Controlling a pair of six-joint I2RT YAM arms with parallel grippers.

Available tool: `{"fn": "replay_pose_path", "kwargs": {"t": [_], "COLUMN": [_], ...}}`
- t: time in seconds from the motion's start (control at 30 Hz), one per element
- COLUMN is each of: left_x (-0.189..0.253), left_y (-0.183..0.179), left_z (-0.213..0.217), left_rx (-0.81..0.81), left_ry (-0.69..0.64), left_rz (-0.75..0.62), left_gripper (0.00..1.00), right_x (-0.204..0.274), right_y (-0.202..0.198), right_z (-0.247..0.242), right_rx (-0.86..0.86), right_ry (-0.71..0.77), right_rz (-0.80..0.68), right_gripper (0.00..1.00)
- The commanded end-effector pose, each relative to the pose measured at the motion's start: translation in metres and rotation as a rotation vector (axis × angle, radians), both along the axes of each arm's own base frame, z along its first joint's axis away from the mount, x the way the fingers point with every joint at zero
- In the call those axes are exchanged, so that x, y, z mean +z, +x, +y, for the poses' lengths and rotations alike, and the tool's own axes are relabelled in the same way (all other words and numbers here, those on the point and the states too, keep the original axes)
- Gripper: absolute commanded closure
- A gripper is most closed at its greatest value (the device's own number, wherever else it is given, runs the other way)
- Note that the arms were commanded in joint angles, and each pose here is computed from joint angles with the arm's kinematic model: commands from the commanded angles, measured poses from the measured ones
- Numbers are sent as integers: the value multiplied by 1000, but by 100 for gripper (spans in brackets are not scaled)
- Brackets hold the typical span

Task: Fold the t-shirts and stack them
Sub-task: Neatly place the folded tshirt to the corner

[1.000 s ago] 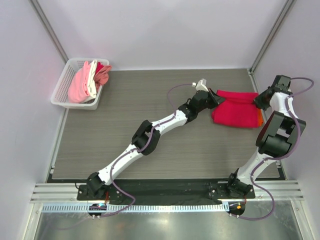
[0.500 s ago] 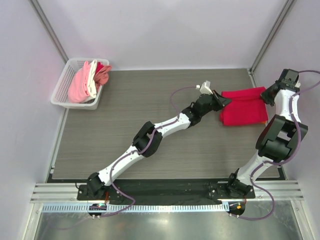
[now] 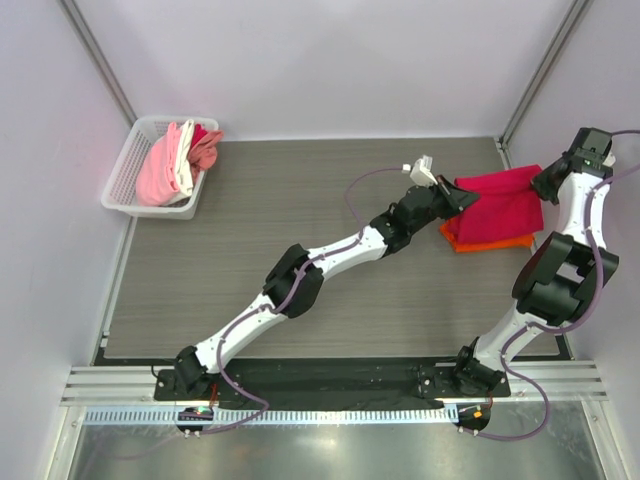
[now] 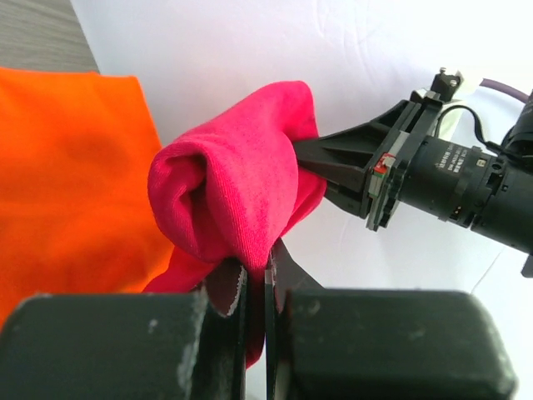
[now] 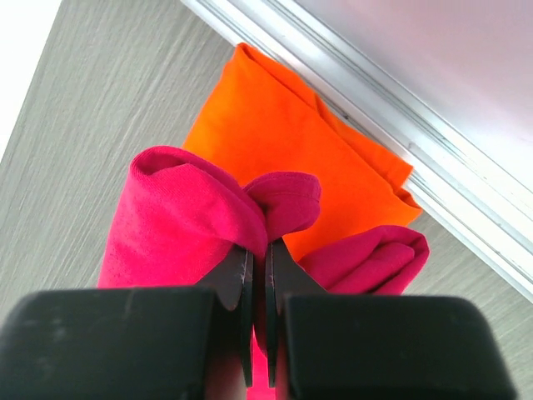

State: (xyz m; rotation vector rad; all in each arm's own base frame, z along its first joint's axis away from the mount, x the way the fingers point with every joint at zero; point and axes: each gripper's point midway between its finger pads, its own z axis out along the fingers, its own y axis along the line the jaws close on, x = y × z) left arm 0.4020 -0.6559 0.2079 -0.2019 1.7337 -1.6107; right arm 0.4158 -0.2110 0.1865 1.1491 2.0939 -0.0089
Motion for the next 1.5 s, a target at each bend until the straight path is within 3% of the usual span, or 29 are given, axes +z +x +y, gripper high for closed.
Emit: {"fn": "replay_pose_path", "kwargs": {"t": [0.0, 0.17, 0.23, 0.33, 0.37, 0.43, 0.5, 0.53, 0.6, 0.63, 0.87, 0.93, 0.97, 1.03, 1.17, 1.27, 1.47], "left_x": [63, 37, 16, -10, -16, -15, -23, 9, 2, 32, 62, 45, 63, 43, 58, 53, 59], "left_y": [10, 32, 49, 77, 83, 94, 97, 94, 90, 87, 73, 72, 68, 70, 66, 68, 69], "left_z": [11, 16, 23, 41, 44, 53, 58, 62, 67, 73, 122, 143, 155, 178, 216, 238, 266], "left_rx": [64, 152, 233, 386, 399, 373, 355, 359, 359, 362, 339, 348, 357, 369, 376, 384, 390], "left_ry": [-124, -138, -134, -110, -101, -121, -77, -67, 16, 18, 160, 239, 247, 317, 341, 365, 388], "left_rz": [-65, -17, -3, -6, -5, -6, -12, -64, -92, -145, -201, -182, -201, -164, -155, -143, -130], "left_gripper": [100, 97, 90, 21, 1, 0, 0, 0, 0, 0, 0, 0, 0, 0, 0, 0, 0], "right_x": [34, 15, 3, -16, -12, -40, -46, -49, -45, -36, 32, 29, 33, 15, -14, -43, -110], "right_y": [-1, 11, 25, 51, 62, 79, 79, 78, 69, 65, 42, 40, 38, 35, 28, 18, -13], "right_z": [-28, -33, -37, -50, -54, -49, -55, -53, -57, -50, -9, 11, 20, 41, 76, 96, 120], "right_rx": [-61, -62, -52, -46, -38, -1, -34, -38, -63, -62, -10, 55, 71, 137, 226, 281, 336], "right_ry": [-104, -78, -63, -56, -60, -3, -33, -46, -113, -144, -359, -343, -332, -257, -113, -65, 49], "right_rz": [-56, -39, -49, -65, -91, -53, -6, 11, 43, 44, 20, 24, 10, 10, 2, 33, 160], "right_gripper": [99, 99, 99, 97, 75, 43, 37, 15, 14, 13, 16, 21, 25, 40, 64, 75, 80]}}
